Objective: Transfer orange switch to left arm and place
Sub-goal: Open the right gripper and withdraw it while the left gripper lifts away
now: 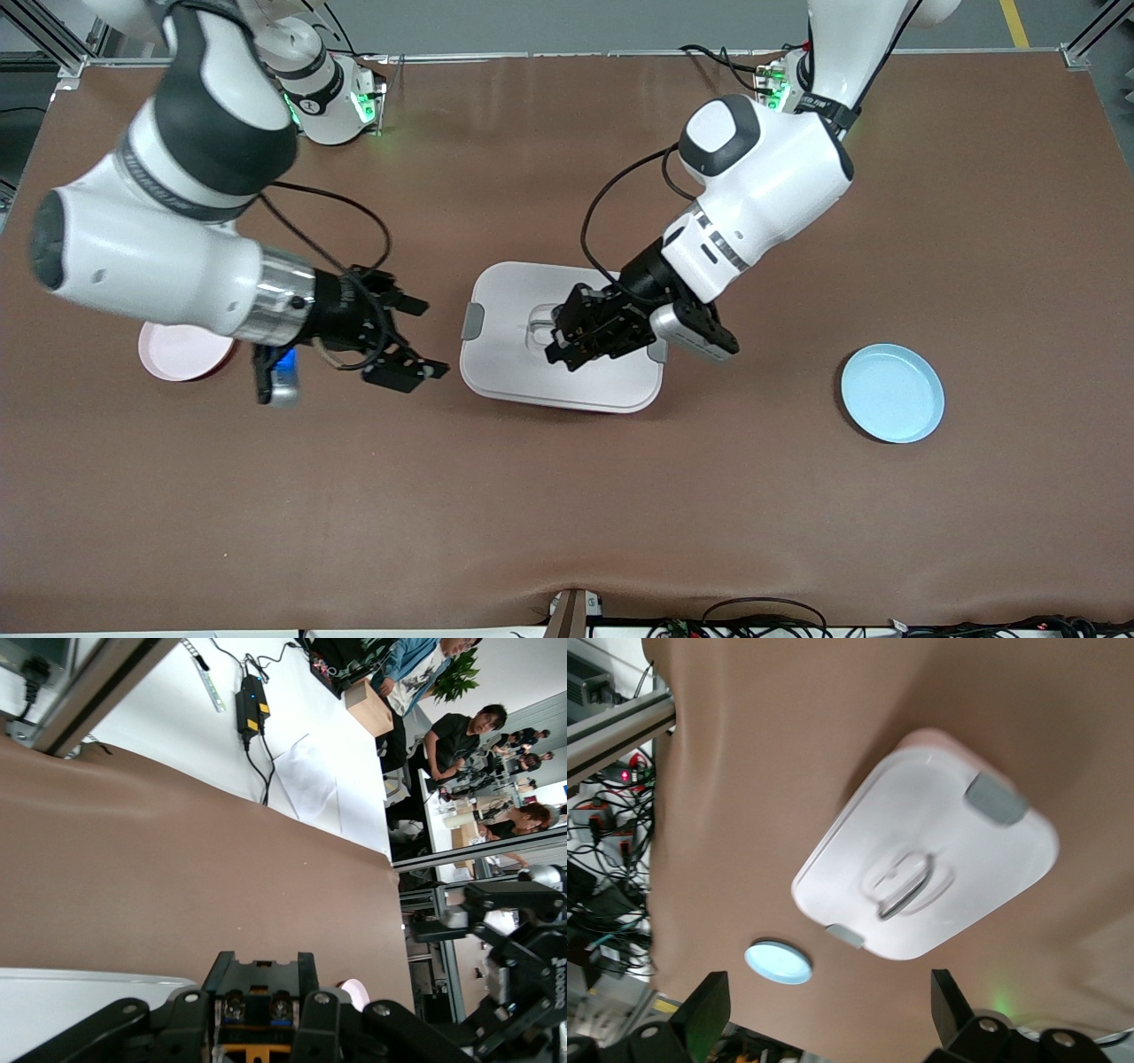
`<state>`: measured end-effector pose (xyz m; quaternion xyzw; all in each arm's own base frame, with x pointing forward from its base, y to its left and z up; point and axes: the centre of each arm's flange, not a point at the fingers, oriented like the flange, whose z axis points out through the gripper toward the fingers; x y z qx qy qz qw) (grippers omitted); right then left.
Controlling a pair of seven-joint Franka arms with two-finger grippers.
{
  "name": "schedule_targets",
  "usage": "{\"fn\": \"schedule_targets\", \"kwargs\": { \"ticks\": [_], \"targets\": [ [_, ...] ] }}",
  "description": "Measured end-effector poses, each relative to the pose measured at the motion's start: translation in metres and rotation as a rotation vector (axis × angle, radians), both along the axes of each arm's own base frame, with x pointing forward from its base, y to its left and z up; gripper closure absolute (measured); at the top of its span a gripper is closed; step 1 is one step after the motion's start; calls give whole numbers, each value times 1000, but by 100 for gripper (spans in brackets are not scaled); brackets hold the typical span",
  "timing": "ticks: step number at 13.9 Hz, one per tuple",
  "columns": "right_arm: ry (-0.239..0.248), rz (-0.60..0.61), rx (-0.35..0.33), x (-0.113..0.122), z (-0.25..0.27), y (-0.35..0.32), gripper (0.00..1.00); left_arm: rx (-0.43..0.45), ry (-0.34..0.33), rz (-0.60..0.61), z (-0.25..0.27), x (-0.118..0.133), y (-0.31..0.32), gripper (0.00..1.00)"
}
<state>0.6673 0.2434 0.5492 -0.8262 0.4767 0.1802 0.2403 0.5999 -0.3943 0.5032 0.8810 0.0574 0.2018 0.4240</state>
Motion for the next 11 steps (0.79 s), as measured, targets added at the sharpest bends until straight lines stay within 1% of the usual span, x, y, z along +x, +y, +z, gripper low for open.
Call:
{"fn": "schedule_targets", "kwargs": {
  "ticks": [2, 3, 4, 6, 7, 9, 11],
  "targets": [
    [-20, 79, -22, 2, 2, -31, 0, 36, 6, -29, 6, 1, 13, 67],
    [-36, 131, -46, 1, 1, -44, 0, 49, 18, -47, 9, 3, 21, 67],
    [-55, 189, -77, 0, 0, -55, 0, 66, 28, -63, 13, 5, 31, 67],
    [-102, 316, -145, 0, -5, -74, 0, 125, 36, -101, 24, 10, 54, 67],
    [-116, 358, -175, 1, -8, -83, 0, 156, 41, -120, 30, 11, 65, 67],
    [-120, 432, -221, 0, -12, -103, 0, 211, 55, -154, 43, 10, 86, 67],
    [-124, 498, -246, -2, -11, -124, 0, 256, 75, -178, 53, 8, 105, 67]
  ]
}}
